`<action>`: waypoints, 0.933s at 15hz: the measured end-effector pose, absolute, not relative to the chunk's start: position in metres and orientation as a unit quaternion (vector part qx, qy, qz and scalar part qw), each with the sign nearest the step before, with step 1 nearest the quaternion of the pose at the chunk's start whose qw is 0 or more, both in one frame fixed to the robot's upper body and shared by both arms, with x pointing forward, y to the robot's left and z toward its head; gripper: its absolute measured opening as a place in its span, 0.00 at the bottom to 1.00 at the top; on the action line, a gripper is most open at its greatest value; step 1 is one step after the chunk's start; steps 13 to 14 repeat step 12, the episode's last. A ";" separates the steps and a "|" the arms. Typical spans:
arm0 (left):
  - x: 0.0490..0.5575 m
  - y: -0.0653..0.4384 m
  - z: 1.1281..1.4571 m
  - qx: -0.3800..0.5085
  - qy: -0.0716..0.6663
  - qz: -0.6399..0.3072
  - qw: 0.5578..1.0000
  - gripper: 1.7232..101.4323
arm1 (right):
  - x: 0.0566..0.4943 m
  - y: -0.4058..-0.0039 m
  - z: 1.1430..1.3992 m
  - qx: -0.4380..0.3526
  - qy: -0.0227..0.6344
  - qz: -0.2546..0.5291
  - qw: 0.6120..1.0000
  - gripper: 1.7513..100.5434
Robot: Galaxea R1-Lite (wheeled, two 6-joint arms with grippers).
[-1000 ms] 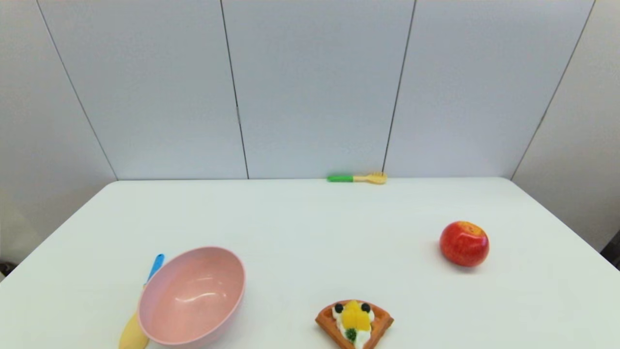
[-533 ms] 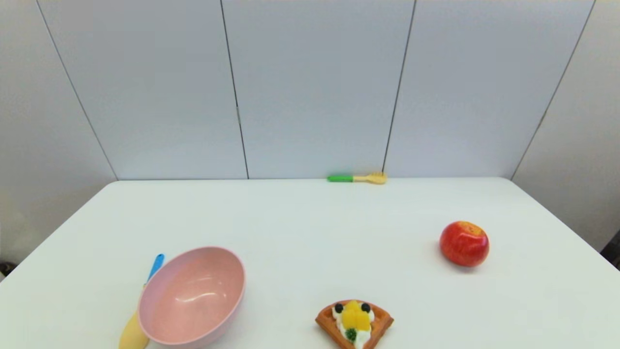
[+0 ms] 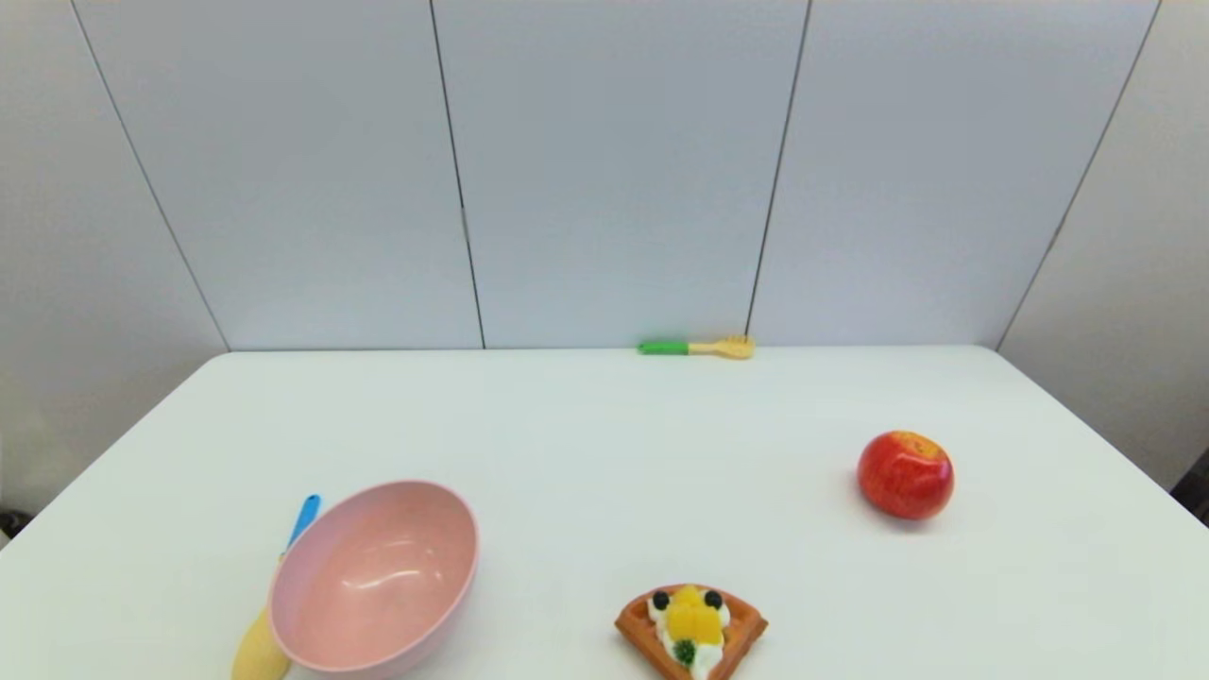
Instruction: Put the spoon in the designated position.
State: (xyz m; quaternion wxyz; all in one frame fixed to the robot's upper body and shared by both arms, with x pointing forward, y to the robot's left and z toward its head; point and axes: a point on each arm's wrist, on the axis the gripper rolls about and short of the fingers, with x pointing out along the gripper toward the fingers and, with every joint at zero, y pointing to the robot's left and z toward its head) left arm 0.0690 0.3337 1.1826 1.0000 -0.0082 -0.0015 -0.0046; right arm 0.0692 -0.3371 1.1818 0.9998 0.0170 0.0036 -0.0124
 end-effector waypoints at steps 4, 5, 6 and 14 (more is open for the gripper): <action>0.069 0.334 1.183 -0.008 -0.001 -0.005 1.000 0.96 | 0.069 -0.337 1.182 0.017 0.004 -0.012 1.000 0.97; 0.069 0.334 1.183 -0.008 -0.001 -0.005 1.000 0.96 | 0.069 -0.337 1.182 0.017 0.004 -0.012 1.000 0.97; 0.069 0.334 1.183 -0.008 -0.001 -0.005 1.000 0.96 | 0.069 -0.337 1.182 0.017 0.004 -0.013 1.000 0.97; 0.069 0.334 1.183 -0.008 -0.001 -0.005 1.000 0.96 | 0.069 -0.337 1.182 0.017 0.004 -0.013 1.000 0.97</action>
